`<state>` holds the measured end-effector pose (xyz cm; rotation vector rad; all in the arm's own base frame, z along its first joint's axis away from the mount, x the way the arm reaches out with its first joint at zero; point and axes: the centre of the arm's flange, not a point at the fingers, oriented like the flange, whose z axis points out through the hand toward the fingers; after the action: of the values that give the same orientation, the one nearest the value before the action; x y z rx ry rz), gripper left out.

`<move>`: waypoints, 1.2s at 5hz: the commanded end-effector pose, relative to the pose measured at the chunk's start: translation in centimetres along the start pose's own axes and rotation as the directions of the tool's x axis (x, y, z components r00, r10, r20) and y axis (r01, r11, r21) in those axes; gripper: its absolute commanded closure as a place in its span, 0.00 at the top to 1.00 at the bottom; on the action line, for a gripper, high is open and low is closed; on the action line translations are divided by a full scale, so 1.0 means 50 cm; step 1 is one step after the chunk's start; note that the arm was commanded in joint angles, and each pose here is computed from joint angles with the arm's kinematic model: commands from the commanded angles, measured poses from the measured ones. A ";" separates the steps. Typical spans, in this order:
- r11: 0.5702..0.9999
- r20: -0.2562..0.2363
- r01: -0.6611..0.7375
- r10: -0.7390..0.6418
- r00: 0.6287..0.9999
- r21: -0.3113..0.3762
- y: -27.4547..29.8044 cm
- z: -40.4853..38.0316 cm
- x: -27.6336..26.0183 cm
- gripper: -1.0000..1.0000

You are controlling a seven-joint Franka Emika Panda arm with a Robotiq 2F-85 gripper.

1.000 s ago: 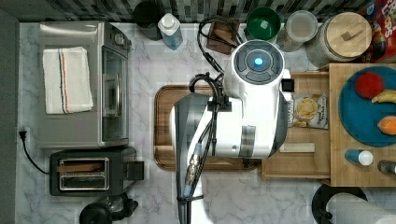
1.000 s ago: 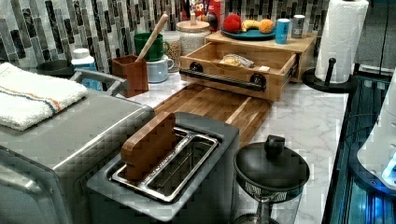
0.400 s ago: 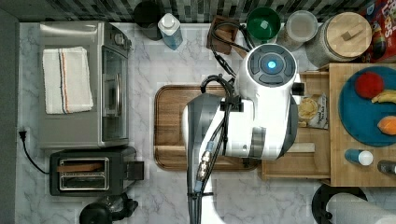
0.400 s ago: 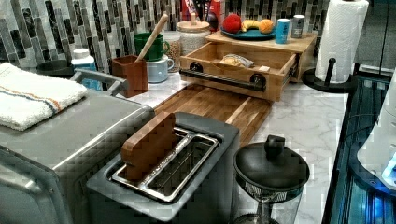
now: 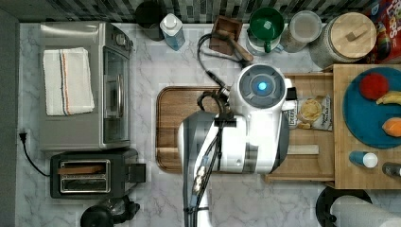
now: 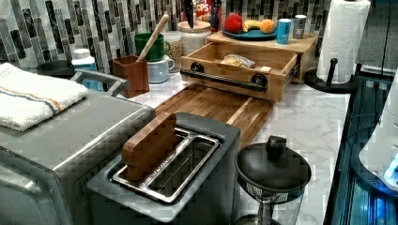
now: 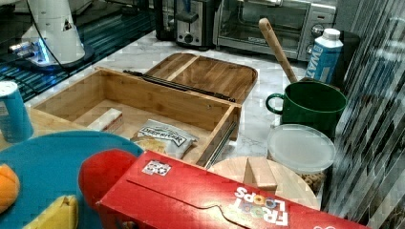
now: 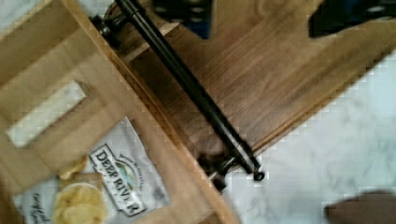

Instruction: Close the drawer.

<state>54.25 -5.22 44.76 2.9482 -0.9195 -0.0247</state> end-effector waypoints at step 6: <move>0.812 0.047 0.580 -0.578 0.815 -0.068 -0.136 0.311 -0.042 0.00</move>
<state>55.72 2.25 30.93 3.0406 -0.1017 -0.0746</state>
